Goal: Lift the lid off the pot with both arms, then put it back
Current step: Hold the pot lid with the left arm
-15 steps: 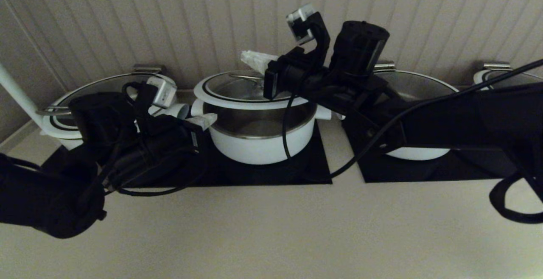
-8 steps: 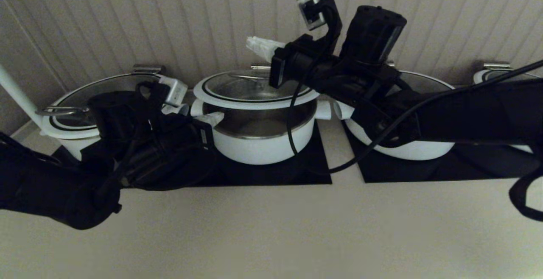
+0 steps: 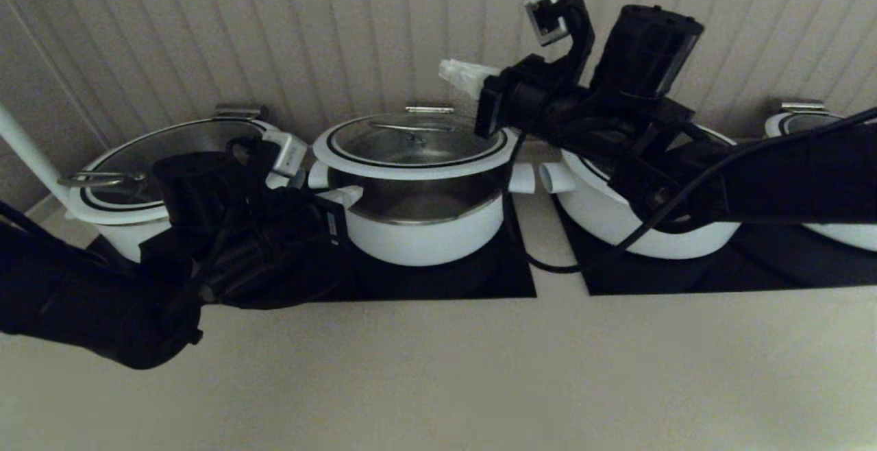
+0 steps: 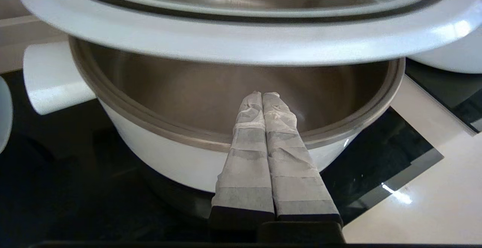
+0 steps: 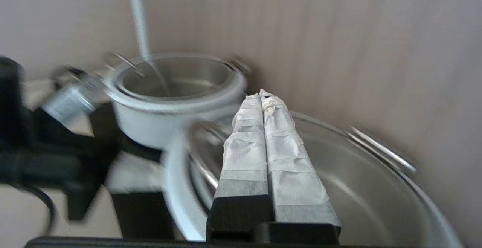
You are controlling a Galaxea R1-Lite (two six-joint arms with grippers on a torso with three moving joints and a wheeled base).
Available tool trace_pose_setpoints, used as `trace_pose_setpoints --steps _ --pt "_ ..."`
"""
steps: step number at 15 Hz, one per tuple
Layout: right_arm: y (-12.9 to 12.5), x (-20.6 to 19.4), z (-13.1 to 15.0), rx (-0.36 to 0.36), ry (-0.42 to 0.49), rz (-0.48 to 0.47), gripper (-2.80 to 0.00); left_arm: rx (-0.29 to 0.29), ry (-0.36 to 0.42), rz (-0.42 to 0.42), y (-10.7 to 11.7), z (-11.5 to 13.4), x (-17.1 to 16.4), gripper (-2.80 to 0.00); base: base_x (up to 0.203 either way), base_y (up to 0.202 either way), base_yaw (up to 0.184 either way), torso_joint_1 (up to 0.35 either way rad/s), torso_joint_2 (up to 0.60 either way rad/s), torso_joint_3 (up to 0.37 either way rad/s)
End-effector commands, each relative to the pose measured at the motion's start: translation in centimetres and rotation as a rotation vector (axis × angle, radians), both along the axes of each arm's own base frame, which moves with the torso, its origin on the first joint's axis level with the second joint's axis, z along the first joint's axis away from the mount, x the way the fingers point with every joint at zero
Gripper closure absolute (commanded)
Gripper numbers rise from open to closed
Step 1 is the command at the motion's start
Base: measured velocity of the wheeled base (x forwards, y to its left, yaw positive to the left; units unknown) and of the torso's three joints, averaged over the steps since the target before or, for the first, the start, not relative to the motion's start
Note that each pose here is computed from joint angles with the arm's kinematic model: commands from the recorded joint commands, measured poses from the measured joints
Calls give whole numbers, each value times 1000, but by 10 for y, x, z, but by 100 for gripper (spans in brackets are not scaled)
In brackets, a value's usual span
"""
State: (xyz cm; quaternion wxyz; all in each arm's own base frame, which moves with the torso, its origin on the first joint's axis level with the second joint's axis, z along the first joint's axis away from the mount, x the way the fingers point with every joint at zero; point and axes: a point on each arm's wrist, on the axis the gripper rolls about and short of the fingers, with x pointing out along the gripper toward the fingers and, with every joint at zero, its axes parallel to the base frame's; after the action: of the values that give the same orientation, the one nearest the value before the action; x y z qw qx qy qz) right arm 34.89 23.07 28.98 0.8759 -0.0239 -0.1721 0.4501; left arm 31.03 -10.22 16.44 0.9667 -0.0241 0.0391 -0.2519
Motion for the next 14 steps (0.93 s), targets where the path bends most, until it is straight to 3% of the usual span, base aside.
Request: trace_pose_setpoints --steps 1,8,14 --pt "-26 -2 0 -13 17 -50 0 -4 -9 -1 -1 1 4 0 0 0 0 0 0 0" --pt "-78 -30 -21 -75 134 -139 0 -9 -25 2 -2 4 9 0 0 0 0 0 0 0" --pt "-95 -72 -50 -139 234 -86 0 -28 -46 32 -2 10 15 0 0 0 0 0 0 0"
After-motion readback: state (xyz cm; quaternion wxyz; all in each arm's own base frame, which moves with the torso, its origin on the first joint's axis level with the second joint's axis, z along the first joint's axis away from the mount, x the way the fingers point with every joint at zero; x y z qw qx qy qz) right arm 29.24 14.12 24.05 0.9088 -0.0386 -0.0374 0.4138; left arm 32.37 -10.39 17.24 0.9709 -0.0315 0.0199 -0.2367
